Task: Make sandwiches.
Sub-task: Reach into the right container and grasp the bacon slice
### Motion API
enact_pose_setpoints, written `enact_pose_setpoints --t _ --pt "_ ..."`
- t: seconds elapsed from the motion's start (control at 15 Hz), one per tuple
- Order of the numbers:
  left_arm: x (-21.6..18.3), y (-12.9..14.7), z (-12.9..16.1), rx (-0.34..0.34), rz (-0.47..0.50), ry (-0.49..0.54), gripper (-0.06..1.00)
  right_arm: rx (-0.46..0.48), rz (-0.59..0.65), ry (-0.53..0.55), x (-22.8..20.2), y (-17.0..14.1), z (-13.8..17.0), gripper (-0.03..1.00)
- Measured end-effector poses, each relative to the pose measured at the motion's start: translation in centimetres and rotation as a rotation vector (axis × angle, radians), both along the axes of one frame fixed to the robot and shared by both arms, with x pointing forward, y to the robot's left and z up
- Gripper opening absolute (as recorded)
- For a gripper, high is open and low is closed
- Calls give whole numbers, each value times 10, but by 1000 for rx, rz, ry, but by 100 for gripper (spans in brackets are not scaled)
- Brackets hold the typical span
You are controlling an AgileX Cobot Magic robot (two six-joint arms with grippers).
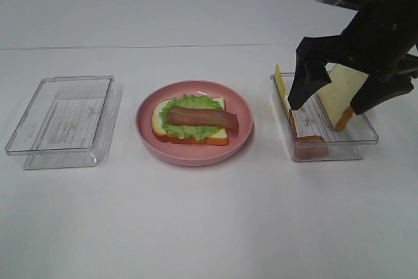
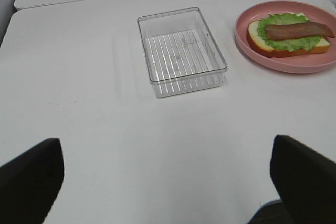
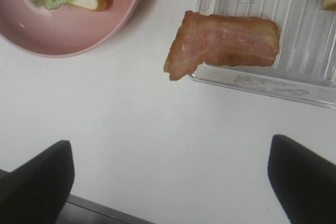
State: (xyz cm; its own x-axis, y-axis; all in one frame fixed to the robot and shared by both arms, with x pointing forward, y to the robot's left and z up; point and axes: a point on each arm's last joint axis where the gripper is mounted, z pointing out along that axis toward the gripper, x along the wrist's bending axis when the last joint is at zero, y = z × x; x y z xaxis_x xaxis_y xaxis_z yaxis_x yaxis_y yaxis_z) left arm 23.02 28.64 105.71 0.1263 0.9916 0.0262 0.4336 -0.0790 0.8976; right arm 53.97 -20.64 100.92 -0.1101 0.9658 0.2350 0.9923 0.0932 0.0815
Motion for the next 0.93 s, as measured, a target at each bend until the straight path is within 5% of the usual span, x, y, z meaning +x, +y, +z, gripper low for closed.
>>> enact_pose_setpoints --t 0.27,0.73,0.93 --pt "0 0 0 0 0 0 99 -8 -8 5 44 10 -28 94" --pt "0 0 0 0 0 0 99 -48 3 123 60 13 -76 94" --pt "0 0 0 0 0 0 99 -61 8 118 62 12 -80 82"
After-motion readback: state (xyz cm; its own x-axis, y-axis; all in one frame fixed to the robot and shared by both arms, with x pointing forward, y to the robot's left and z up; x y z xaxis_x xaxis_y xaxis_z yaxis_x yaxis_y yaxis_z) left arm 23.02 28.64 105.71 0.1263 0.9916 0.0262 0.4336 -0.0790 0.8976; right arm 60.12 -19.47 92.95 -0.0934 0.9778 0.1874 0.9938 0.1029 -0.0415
